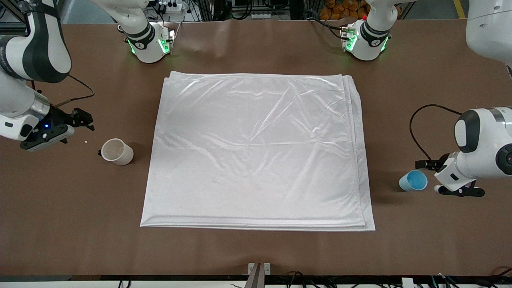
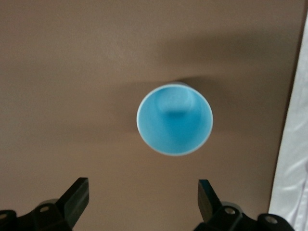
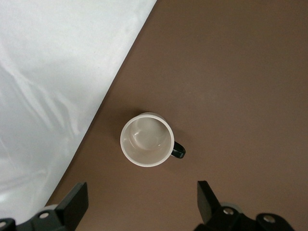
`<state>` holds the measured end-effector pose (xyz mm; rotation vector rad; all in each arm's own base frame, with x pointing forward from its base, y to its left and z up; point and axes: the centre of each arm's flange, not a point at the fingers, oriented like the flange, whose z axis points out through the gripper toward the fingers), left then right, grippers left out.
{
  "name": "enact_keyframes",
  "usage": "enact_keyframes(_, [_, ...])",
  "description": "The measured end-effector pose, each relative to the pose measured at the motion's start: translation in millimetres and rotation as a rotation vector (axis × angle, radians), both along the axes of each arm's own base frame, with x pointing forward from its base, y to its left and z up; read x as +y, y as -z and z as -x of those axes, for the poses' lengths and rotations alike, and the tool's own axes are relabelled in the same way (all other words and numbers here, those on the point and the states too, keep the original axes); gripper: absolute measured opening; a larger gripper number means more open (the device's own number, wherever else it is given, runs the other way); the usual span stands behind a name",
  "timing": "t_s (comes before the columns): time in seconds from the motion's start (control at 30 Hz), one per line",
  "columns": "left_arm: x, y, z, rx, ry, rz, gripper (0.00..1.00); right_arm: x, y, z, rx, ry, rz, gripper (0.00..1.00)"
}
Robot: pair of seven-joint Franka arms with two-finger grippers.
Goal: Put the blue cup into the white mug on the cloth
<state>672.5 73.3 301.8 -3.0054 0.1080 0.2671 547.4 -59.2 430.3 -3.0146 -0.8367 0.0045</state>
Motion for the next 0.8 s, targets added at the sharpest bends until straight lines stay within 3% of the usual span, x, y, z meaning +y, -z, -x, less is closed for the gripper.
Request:
enact_keyframes(0.6, [13.7, 36.7, -26.4, -0.075, -0.006, 0.004, 1.00, -46.0, 75.8, -14.3, 0.010, -0.401, -0.010, 1.00])
enact_keyframes(0.8, [20.9, 54.8, -28.1, -0.088, -0.012, 0.008, 1.00, -52.8, 109.8, -16.4, 0.037, -0.553, -0.031, 1.00])
